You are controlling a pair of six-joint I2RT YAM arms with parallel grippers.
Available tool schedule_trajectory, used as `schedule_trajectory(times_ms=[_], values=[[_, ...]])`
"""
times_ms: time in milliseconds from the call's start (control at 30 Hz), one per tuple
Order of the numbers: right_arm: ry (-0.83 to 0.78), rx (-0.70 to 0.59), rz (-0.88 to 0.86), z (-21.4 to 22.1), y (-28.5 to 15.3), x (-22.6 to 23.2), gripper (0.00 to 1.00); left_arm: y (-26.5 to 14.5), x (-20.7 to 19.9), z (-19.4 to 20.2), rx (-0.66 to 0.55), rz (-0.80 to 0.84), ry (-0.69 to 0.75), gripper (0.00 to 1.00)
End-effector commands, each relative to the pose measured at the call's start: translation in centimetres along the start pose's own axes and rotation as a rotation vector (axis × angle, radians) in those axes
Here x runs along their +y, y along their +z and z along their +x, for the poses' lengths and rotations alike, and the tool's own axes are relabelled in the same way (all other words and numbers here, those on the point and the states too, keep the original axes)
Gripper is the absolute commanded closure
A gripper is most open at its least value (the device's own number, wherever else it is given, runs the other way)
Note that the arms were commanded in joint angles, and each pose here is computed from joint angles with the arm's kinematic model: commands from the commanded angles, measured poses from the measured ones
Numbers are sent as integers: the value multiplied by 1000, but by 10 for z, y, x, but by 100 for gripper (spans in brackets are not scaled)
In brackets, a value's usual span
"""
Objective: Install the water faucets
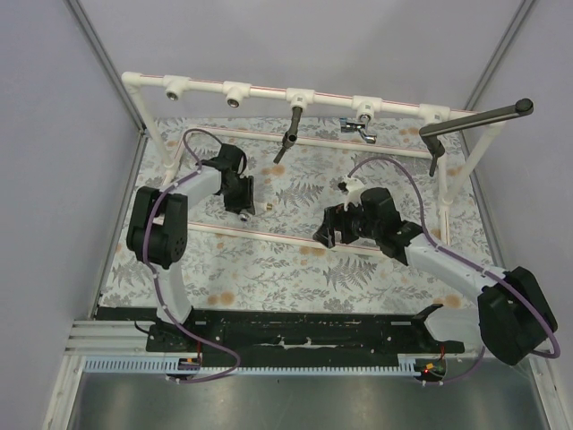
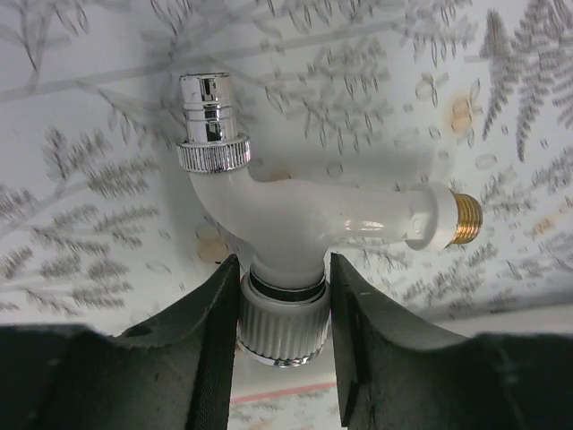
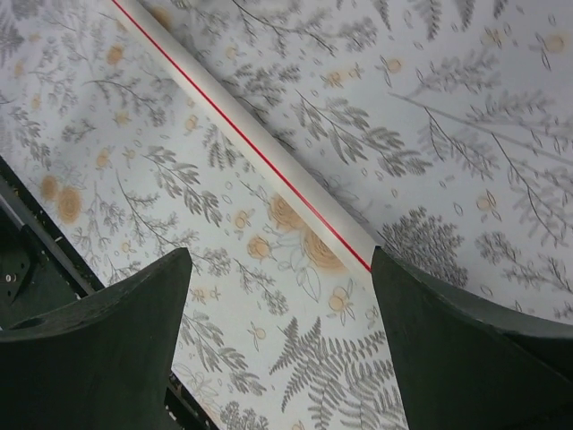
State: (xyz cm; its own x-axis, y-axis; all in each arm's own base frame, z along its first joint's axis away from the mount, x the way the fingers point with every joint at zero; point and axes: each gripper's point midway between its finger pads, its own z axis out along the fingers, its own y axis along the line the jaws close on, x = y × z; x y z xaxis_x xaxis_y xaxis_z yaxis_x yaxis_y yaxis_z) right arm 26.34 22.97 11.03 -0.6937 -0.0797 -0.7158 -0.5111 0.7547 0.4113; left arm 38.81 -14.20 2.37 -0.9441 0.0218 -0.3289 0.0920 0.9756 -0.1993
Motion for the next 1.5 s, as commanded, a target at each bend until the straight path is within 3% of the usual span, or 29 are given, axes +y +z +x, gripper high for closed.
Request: schedule_trajectory(times_ms=[0,333,600,733,933,1267,1467], values=[[-153,-182,-101,-44,6,31,11,-54,-42,11,-25,173,-112,98],[-339,-289,-249,-62,21,75,12,-103,-101,56,21,307,-113,98],[-438,-304,-188,-61,40,85,14,-120,-136,69,-6,361,-74,98],[-457,-280,-189,-57,43,87,19,-127,-139,71,-26,374,-72,98],[-458,-270,-224,-54,43,95,35,-127,-136,80,-17,370,-71,98],[-462,-283,-145,-61,47,83,33,-129,-128,95,10,353,-45,98],[-467,-259,-211,-58,49,95,35,-132,-130,98,19,370,-29,98]])
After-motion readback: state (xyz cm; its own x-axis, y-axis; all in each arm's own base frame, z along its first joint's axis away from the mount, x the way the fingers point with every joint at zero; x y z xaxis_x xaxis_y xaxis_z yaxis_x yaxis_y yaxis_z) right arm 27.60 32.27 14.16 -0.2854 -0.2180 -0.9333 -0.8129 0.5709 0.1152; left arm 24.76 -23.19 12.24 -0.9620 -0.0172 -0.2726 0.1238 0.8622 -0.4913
